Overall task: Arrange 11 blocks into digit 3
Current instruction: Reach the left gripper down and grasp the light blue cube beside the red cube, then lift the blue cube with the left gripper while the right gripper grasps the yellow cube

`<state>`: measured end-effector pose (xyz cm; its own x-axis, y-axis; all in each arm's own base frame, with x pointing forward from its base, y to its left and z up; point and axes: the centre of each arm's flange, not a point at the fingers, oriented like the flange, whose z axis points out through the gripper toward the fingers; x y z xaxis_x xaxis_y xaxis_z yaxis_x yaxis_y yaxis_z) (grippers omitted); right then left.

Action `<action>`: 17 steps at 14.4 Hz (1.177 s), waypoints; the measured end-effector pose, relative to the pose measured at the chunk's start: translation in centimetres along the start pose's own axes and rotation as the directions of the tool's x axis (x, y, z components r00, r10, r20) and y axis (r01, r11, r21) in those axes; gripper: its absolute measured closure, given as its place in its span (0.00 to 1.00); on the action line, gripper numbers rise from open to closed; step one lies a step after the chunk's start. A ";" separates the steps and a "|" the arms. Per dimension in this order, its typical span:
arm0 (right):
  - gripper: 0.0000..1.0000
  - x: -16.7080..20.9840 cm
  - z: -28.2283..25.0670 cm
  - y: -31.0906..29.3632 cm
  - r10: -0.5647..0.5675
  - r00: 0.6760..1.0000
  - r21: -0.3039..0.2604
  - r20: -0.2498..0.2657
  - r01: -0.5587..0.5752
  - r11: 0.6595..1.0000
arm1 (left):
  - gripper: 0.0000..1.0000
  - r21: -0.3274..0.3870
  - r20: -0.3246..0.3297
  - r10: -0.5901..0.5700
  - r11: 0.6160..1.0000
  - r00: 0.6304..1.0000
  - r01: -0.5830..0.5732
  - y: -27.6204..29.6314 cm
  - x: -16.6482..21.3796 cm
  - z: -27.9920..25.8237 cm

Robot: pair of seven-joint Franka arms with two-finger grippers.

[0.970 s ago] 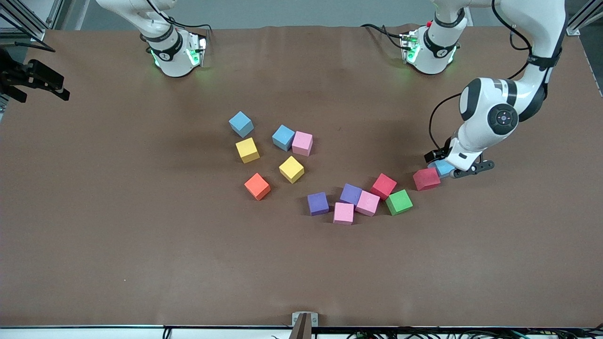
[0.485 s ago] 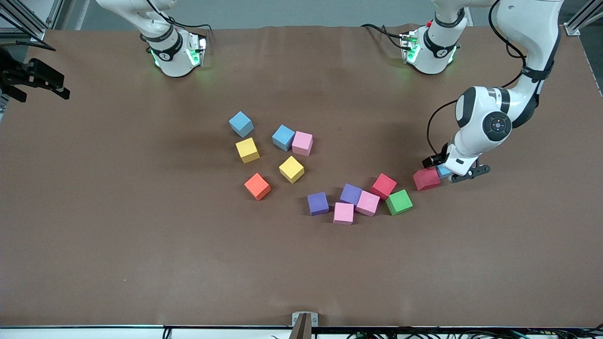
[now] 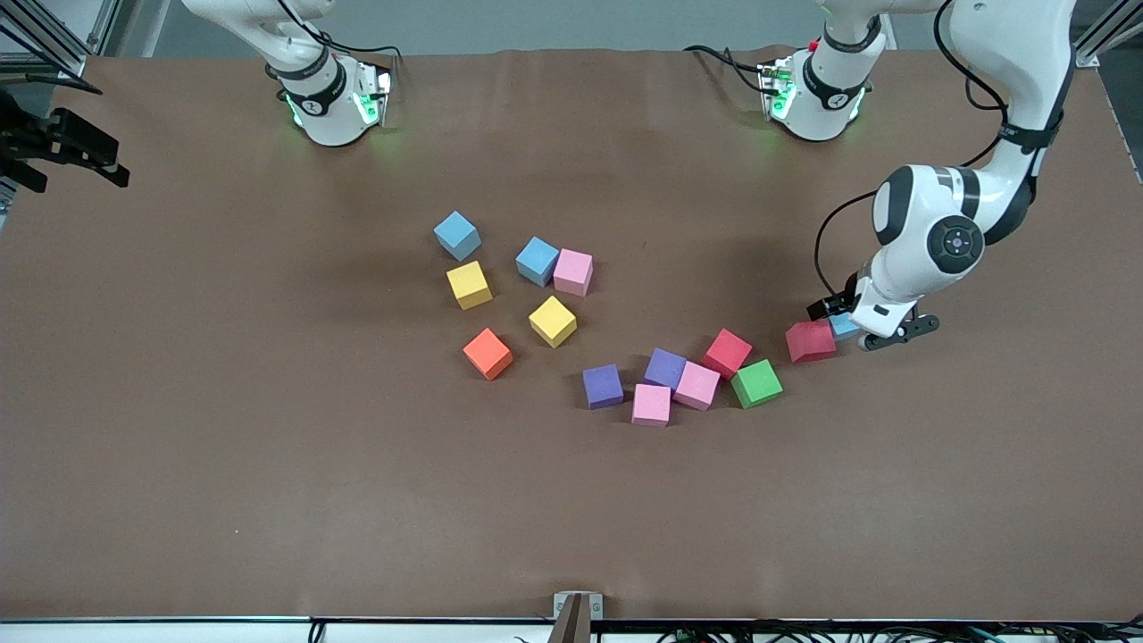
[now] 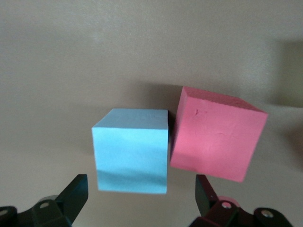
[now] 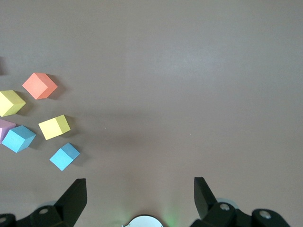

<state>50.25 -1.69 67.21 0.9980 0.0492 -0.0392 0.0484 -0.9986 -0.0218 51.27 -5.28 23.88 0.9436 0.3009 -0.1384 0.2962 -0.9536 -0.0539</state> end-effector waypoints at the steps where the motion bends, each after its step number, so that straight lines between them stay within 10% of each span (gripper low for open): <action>1: 0.00 0.1 0.0 0.1 0.002 1.000 -0.001 0.000 -0.002 1.000 | 0.00 0.002 0.004 -0.001 1.000 1.000 0.001 0.1 0.3 -0.8; 17: 0.00 10.1 13.9 4.8 0.238 0.967 0.006 0.086 -0.240 0.971 | 0.00 -0.002 0.016 -0.023 1.000 1.000 0.023 -0.6 0.2 3.8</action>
<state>59.96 -5.74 52.87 0.9735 -0.1888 -0.1293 -0.1926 -0.9811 -0.0177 50.71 -4.65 20.14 0.9341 0.3227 -0.1524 0.3180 -0.9465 -0.0553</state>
